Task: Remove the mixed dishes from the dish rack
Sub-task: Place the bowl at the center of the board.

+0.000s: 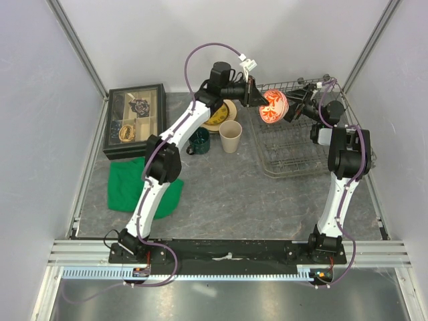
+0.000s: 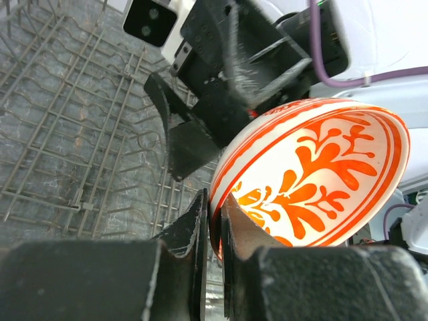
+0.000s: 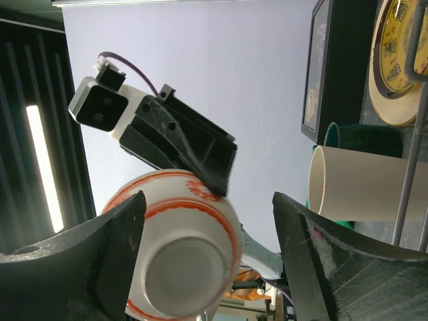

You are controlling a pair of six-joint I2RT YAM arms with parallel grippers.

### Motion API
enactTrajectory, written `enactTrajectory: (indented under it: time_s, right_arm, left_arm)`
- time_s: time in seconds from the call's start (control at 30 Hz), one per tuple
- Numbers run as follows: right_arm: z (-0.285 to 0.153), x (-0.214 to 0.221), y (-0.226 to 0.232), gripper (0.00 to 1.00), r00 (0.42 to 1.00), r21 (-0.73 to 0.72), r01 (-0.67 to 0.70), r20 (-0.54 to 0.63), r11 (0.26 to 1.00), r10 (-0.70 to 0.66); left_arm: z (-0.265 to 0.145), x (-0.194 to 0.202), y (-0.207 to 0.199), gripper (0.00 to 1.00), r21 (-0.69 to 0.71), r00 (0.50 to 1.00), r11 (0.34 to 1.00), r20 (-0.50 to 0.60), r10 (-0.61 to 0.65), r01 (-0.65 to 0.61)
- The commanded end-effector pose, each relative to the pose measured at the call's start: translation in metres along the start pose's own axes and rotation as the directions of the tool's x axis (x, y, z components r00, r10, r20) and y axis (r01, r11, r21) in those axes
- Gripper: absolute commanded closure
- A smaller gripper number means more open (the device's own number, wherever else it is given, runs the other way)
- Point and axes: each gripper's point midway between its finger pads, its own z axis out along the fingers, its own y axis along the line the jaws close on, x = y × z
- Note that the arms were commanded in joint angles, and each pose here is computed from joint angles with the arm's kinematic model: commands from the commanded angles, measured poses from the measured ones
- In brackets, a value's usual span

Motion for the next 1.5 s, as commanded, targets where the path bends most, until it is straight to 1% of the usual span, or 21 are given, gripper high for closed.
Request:
enactTrajectory:
  time_s: [0.0,0.1,0.17,0.23,0.27,0.3,0.43,0.6,0.67,0.7,0.73,0.77,0.8,0.83,0.87,0.9,0.97,1.0,1.03,1.3,1.47]
  right_arm:
    - [-0.009,0.026,0.035,0.15,0.903,-0.166,0.419,-0.024,0.893,-0.429]
    - [-0.010,0.024,0.035,0.14,0.903,-0.164,0.421,-0.018,0.892,-0.429]
    - [-0.011,0.023,0.035,0.08,0.902,-0.162,0.423,-0.018,0.891,-0.431]
    - [-0.012,0.023,0.036,0.03,0.897,-0.161,0.433,-0.018,0.887,-0.442]
    - [-0.013,0.023,0.037,0.02,0.894,-0.161,0.439,-0.016,0.884,-0.447]
    - [-0.013,0.023,0.037,0.02,0.893,-0.161,0.442,-0.016,0.882,-0.450]
    - [-0.015,0.022,0.042,0.02,0.880,-0.161,0.466,-0.017,0.870,-0.474]
    - [-0.013,0.022,0.045,0.02,0.872,-0.146,0.479,-0.033,0.865,-0.488]
    - [-0.012,0.021,0.048,0.02,0.846,-0.130,0.526,-0.027,0.841,-0.533]
    - [-0.011,0.016,0.043,0.02,0.866,-0.097,0.495,-0.029,0.863,-0.500]
    - [-0.009,0.016,0.049,0.02,0.859,-0.084,0.508,-0.026,0.857,-0.512]
    - [-0.008,0.011,0.046,0.02,0.807,-0.065,0.589,-0.016,0.806,-0.591]
    - [-0.007,0.003,0.036,0.02,0.852,-0.004,0.524,-0.018,0.852,-0.524]
    - [-0.006,0.003,0.044,0.02,0.827,0.018,0.562,-0.017,0.827,-0.562]
    - [-0.006,-0.005,0.037,0.02,0.745,0.055,0.667,-0.020,0.743,-0.667]
    - [-0.008,-0.012,0.021,0.02,0.804,0.154,0.592,-0.048,0.791,-0.592]
    - [-0.009,-0.022,0.020,0.02,0.754,0.281,0.643,-0.067,0.712,-0.654]
    - [-0.014,-0.022,0.012,0.02,0.703,0.334,0.696,-0.141,0.635,-0.697]
    - [-0.014,-0.023,0.014,0.02,0.691,0.364,0.702,-0.140,0.612,-0.709]
    - [-0.024,-0.032,0.003,0.02,0.712,0.474,0.659,-0.143,0.584,-0.688]
    - [-0.035,-0.032,-0.006,0.02,0.684,0.549,0.667,-0.183,0.503,-0.707]
  left_arm:
    - [-0.038,-0.075,-0.069,0.98,0.069,0.980,0.982,0.104,0.171,-0.178]
    - [-0.053,-0.080,-0.072,0.98,0.051,0.979,0.982,0.102,0.178,-0.184]
    - [-0.060,-0.074,-0.068,0.98,0.034,0.984,0.986,0.077,0.163,-0.166]
    - [-0.073,-0.080,-0.075,0.98,0.013,0.977,0.979,0.076,0.201,-0.203]
    - [-0.078,-0.069,-0.069,0.98,-0.006,0.983,0.984,0.047,0.179,-0.179]
    - [-0.089,-0.076,-0.074,0.98,-0.026,0.974,0.975,0.052,0.221,-0.220]
    - [-0.123,-0.046,-0.068,0.99,-0.097,0.984,0.980,-0.059,0.167,-0.172]
    - [-0.165,-0.025,-0.069,0.99,-0.190,0.967,0.953,-0.139,0.213,-0.238]
    - [-0.178,-0.012,-0.064,0.99,-0.235,0.957,0.937,-0.192,0.218,-0.261]
    - [-0.182,0.000,-0.061,0.99,-0.245,0.955,0.936,-0.218,0.201,-0.253]
    - [-0.188,0.001,-0.066,0.99,-0.256,0.951,0.929,-0.227,0.210,-0.266]
    - [-0.193,0.009,-0.065,0.98,-0.270,0.945,0.924,-0.253,0.205,-0.273]
    - [-0.197,0.022,-0.062,0.98,-0.278,0.944,0.925,-0.275,0.183,-0.260]
    - [-0.203,0.022,-0.067,0.98,-0.286,0.940,0.919,-0.282,0.190,-0.271]
    - [-0.207,0.027,-0.065,0.98,-0.301,0.934,0.910,-0.299,0.196,-0.287]
    - [-0.211,0.040,-0.064,0.98,-0.310,0.930,0.910,-0.325,0.169,-0.274]
    - [-0.221,0.045,-0.066,0.98,-0.335,0.920,0.893,-0.348,0.179,-0.300]
    - [-0.226,0.056,-0.065,0.98,-0.346,0.916,0.891,-0.369,0.159,-0.295]
    - [-0.229,0.061,-0.065,0.99,-0.353,0.911,0.886,-0.380,0.157,-0.300]
    - [-0.264,0.113,-0.051,0.99,-0.432,0.850,0.828,-0.517,0.098,-0.358]
    - [-0.269,0.137,-0.034,0.99,-0.458,0.825,0.818,-0.565,0.032,-0.346]
